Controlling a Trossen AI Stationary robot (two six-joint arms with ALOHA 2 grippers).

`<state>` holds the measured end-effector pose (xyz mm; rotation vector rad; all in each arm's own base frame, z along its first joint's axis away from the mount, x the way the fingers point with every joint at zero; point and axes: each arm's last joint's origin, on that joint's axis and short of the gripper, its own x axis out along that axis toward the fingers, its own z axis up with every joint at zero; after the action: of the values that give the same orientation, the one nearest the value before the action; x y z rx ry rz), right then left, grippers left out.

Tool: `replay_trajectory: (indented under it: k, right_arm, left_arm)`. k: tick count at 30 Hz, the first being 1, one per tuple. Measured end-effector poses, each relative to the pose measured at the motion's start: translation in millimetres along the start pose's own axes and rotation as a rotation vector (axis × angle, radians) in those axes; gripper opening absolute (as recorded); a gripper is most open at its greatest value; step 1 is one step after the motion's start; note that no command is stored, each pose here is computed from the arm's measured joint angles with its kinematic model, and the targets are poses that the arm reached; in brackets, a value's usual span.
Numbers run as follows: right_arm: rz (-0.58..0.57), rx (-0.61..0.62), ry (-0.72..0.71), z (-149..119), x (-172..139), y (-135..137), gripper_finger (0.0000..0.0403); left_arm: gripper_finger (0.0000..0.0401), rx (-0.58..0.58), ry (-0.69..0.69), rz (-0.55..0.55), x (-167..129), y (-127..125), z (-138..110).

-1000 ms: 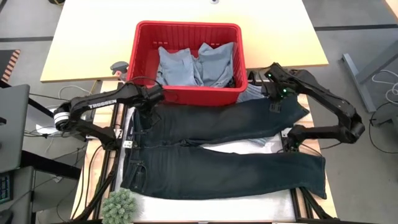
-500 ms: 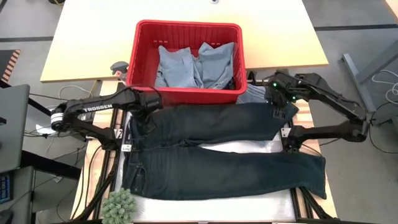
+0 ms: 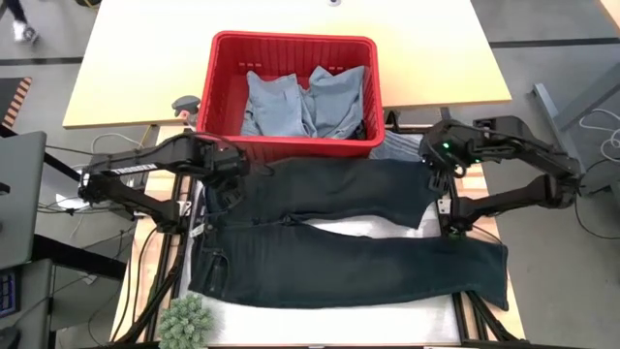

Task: Fold Laundry from Bin
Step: Fold the black pants

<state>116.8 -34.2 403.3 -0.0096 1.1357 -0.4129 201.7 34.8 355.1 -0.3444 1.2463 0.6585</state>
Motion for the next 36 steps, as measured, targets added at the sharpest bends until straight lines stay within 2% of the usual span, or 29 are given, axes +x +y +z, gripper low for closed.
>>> replay_trajectory:
  k: [8,11,15,17,27,32,36]
  right_arm:
    - [0.148,0.072,-0.165,0.6,-39.6,19.1,0.0014]
    - [0.159,0.123,-0.193,-1.3,-45.9,25.3,0.0014]
    - [0.068,0.198,-0.237,-2.0,-45.7,29.6,0.0014]
    - [0.019,0.214,-0.238,-1.7,-40.5,31.2,0.0014]
    - [-0.079,0.087,0.025,-5.3,23.6,51.2,0.0014]
    - [-0.238,0.005,0.019,4.8,36.2,56.9,0.0014]
    - [-0.294,-0.007,0.043,7.4,42.9,51.9,0.0014]
  left_arm:
    - [0.0000,0.017,-0.093,-0.096,-51.2,-9.7,-8.7]
    - [0.0000,0.028,-0.123,-0.140,-62.5,-13.5,-17.5]
    - [0.0000,0.042,-0.138,-0.169,-68.5,-21.3,-27.5]
    - [0.0000,0.042,-0.169,-0.148,-70.6,-24.0,-31.0]
    - [0.0000,0.034,-0.269,-0.108,-78.5,-27.3,-41.7]
    - [0.0000,0.057,-0.302,-0.090,-80.3,-29.2,-44.2]
    - [0.0000,0.059,-0.307,-0.085,-80.4,-29.0,-44.1]
